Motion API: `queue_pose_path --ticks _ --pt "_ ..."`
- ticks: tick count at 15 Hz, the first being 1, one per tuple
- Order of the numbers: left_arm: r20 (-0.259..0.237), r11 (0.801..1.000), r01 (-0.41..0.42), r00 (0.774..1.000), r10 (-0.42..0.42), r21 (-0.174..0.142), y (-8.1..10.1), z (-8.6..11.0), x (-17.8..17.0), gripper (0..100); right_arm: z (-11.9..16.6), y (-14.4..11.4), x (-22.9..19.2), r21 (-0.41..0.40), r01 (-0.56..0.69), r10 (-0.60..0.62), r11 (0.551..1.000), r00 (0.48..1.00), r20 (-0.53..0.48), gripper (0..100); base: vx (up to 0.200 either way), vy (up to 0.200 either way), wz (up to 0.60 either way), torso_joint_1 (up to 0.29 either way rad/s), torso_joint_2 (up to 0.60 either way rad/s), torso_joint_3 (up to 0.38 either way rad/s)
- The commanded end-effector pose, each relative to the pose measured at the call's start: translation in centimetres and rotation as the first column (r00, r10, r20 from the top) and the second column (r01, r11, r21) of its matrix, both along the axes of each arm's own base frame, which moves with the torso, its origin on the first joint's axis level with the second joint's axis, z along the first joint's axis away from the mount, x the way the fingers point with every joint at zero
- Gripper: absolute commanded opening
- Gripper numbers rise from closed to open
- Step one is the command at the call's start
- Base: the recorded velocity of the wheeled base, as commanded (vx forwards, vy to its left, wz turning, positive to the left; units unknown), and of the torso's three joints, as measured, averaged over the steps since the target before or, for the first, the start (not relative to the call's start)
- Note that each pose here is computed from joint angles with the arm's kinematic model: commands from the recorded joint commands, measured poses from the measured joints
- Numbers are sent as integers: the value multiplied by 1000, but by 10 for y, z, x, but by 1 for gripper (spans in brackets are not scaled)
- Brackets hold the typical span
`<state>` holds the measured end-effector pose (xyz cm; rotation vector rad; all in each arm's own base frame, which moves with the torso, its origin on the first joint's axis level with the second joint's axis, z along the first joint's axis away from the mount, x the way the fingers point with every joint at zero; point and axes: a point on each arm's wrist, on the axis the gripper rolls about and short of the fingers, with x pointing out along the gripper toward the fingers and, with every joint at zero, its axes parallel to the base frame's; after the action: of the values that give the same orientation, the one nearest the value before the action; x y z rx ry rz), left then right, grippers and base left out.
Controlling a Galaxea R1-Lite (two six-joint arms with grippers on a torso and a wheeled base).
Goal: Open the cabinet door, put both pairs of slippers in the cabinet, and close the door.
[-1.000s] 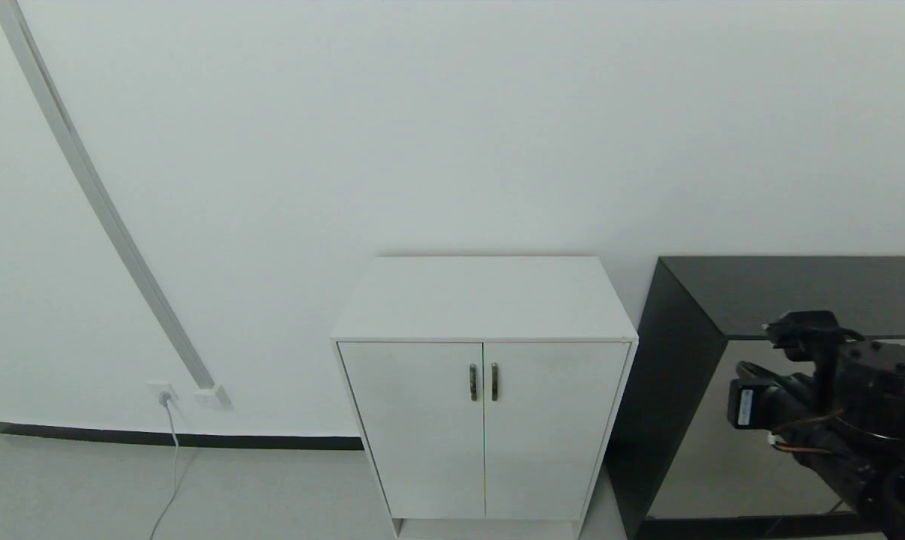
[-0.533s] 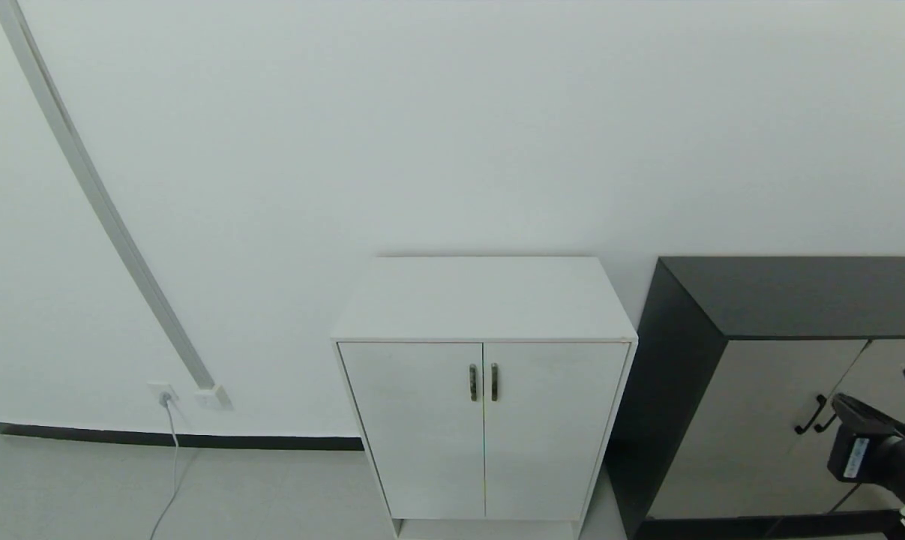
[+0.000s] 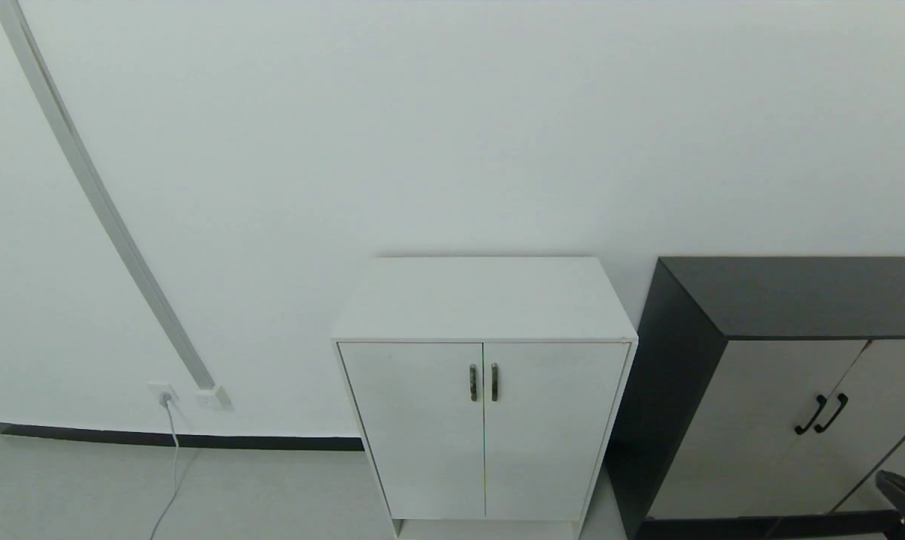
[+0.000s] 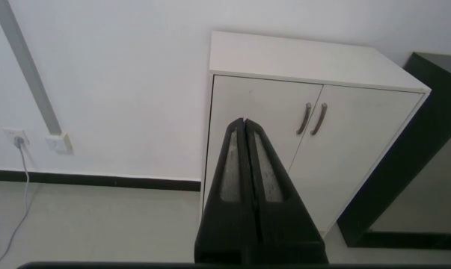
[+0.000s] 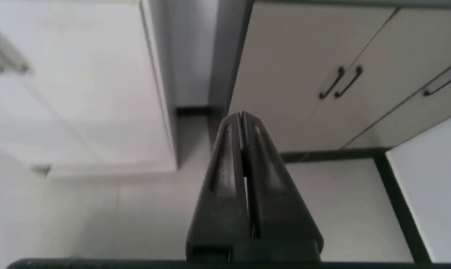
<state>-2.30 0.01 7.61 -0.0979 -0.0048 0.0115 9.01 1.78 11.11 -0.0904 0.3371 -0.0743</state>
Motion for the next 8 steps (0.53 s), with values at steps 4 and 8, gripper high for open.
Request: queue_pose_path --ticks 4,8 --pt "-1 1000 -1 1000 1 0 0 0 0 0 -14 -11 -54 64 -184 185 981 982 -21 0 0 0 0 0 0 0" --pt "-1 1000 -1 1000 1 0 0 0 0 0 -29 -14 -72 82 -248 255 965 962 -99 0 0 0 0 0 0 0"
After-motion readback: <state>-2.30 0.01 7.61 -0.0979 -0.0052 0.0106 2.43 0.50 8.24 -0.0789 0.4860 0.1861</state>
